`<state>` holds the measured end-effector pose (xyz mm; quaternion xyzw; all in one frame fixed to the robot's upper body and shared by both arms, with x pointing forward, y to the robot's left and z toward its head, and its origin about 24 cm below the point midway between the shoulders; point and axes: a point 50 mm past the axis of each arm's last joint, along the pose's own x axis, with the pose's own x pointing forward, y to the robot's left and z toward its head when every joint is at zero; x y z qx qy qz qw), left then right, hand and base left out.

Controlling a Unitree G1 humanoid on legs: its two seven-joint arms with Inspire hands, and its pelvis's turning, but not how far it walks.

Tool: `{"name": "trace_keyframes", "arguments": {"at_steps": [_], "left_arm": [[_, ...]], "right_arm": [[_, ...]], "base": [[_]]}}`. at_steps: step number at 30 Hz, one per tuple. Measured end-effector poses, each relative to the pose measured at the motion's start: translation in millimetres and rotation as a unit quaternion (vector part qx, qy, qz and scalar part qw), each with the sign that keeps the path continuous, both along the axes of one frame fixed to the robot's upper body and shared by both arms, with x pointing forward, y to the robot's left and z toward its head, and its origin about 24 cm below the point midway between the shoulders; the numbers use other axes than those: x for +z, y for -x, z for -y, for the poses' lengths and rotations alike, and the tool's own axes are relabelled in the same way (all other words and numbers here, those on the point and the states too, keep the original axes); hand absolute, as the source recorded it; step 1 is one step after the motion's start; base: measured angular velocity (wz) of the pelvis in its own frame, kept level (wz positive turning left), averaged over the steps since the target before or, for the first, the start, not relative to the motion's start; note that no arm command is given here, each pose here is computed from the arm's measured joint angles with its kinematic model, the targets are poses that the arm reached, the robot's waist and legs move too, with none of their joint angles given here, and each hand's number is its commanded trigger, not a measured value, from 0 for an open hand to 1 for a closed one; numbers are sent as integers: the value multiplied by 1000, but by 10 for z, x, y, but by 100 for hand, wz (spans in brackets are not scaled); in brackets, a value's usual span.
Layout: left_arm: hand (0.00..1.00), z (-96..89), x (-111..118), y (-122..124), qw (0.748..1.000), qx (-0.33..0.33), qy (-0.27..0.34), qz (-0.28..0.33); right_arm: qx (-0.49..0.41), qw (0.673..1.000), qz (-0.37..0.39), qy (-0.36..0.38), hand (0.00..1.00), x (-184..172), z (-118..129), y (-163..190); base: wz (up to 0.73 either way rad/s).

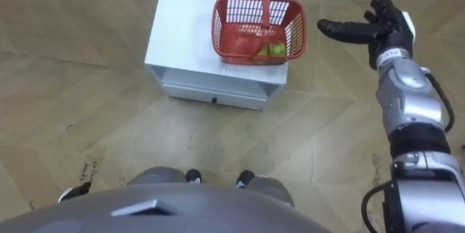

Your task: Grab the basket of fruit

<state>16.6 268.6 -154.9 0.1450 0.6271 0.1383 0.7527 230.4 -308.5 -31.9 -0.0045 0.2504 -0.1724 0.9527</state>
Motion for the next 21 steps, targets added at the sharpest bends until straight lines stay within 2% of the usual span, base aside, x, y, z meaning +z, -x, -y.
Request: {"name": "trace_keyframes", "arguments": {"at_steps": [2, 4, 5, 7, 10, 13, 17, 21], "left_arm": [[0, -16, 10, -11, 1000, 3, -12, 4], [0, -3, 10, -46, 1000, 7, -22, 13], [0, 5, 9, -60, 1000, 7, -24, 17], [0, 56, 0, -105, 999, 7, -28, 31], [0, 124, -17, -120, 998, 26, -22, 43], [0, 186, -33, -137, 998, 33, -16, 51], [0, 236, -54, -133, 998, 36, -6, 47], [0, 255, -82, -31, 999, 34, 6, 22]], "right_arm": [[-8, 999, -41, 22, 0, -192, 42, 218], [-32, 989, -140, 27, 0, -593, 15, 666], [-39, 985, -167, 23, 0, -690, -6, 802], [-68, 962, -264, -6, 0, -1017, -150, 1348], [-86, 928, -361, -34, 0, -1236, -317, 1895], [-87, 911, -399, -52, 0, -1309, -453, 2133], [-80, 901, -420, -75, 0, -1368, -616, 2221], [-70, 899, -425, -81, 0, -1379, -654, 2224]], "base": [[6], [2], [4], [0], [-11], [-22], [1], [0]]}}
